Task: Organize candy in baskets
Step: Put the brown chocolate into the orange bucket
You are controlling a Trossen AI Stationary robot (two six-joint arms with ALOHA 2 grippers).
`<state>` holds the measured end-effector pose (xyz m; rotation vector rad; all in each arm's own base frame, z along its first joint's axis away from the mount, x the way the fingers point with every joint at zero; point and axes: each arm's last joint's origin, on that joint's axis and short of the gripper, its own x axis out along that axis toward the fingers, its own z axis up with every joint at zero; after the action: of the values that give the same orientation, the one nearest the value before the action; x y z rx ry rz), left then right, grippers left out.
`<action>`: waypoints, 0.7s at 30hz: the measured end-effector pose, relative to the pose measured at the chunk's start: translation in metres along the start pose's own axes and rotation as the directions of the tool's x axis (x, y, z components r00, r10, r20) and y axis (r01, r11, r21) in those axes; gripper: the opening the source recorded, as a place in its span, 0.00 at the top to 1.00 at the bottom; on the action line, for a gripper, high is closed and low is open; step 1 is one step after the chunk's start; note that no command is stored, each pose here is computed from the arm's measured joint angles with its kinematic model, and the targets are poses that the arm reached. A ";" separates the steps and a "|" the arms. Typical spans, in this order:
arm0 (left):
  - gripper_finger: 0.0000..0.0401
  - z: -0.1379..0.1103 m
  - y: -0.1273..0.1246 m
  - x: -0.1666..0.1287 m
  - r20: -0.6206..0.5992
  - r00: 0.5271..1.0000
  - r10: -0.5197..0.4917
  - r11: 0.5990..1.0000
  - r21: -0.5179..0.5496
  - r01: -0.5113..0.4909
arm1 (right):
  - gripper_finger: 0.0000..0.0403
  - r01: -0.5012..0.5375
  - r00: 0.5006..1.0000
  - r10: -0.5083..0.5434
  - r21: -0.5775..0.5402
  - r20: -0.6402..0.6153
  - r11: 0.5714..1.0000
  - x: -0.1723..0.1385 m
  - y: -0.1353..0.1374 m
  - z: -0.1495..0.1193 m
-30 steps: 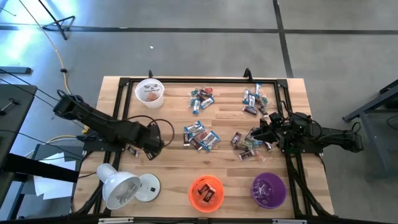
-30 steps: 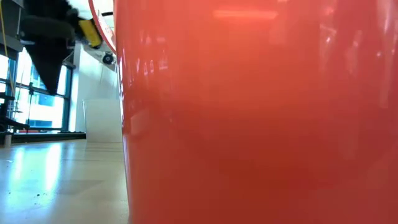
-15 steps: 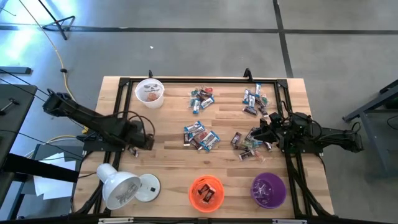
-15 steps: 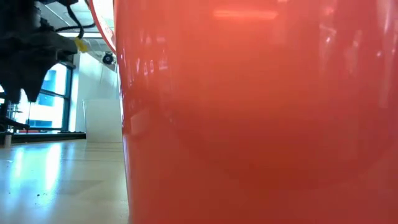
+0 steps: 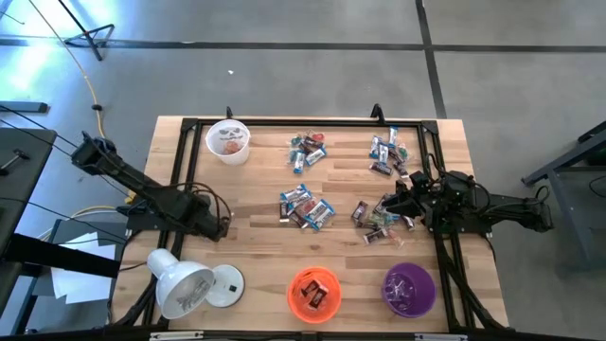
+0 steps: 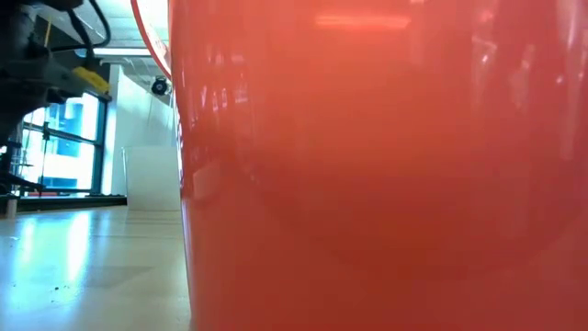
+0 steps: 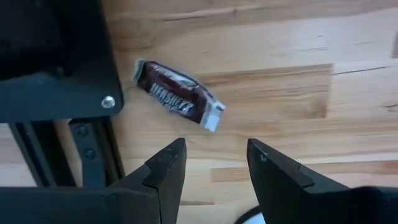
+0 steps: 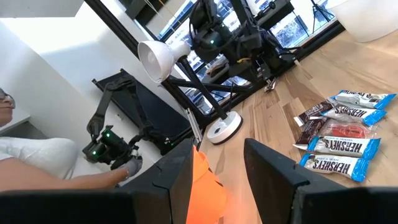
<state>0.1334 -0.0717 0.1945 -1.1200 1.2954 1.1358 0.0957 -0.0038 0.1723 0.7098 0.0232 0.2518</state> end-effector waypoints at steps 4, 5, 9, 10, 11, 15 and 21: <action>0.60 -0.011 0.003 0.003 0.011 1.000 0.028 1.000 0.003 -0.029 | 0.66 0.000 1.000 0.000 0.000 0.000 1.000 0.000 0.000 0.000; 0.60 -0.013 0.004 0.004 0.016 0.999 0.035 0.999 0.003 -0.035 | 0.66 0.000 1.000 0.000 0.000 0.000 1.000 0.000 0.000 0.000; 0.60 -0.023 0.008 0.008 0.039 0.997 0.061 0.998 0.015 -0.062 | 0.66 0.000 1.000 0.000 0.000 0.000 1.000 0.000 0.000 0.000; 0.60 -0.025 0.008 0.008 0.045 0.997 0.063 0.998 0.027 -0.064 | 0.66 0.000 1.000 0.000 0.000 0.000 1.000 0.000 0.000 0.000; 0.60 -0.026 0.009 0.008 0.048 0.997 0.061 0.997 0.040 -0.063 | 0.66 0.000 1.000 0.000 0.000 0.000 1.000 0.000 0.000 0.000; 0.60 -0.030 0.013 0.006 0.036 0.999 0.039 0.990 0.135 -0.044 | 0.66 0.000 1.000 0.000 0.000 0.000 1.000 0.000 0.000 0.000; 0.60 -0.037 0.020 0.001 -0.055 0.997 0.050 0.895 0.446 -0.020 | 0.66 0.000 1.000 0.000 0.000 0.000 1.000 0.000 0.000 0.000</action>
<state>0.1089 -0.1058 0.1944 -0.7961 1.5362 0.7725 0.0957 -0.0038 0.1723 0.7097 0.0230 0.2522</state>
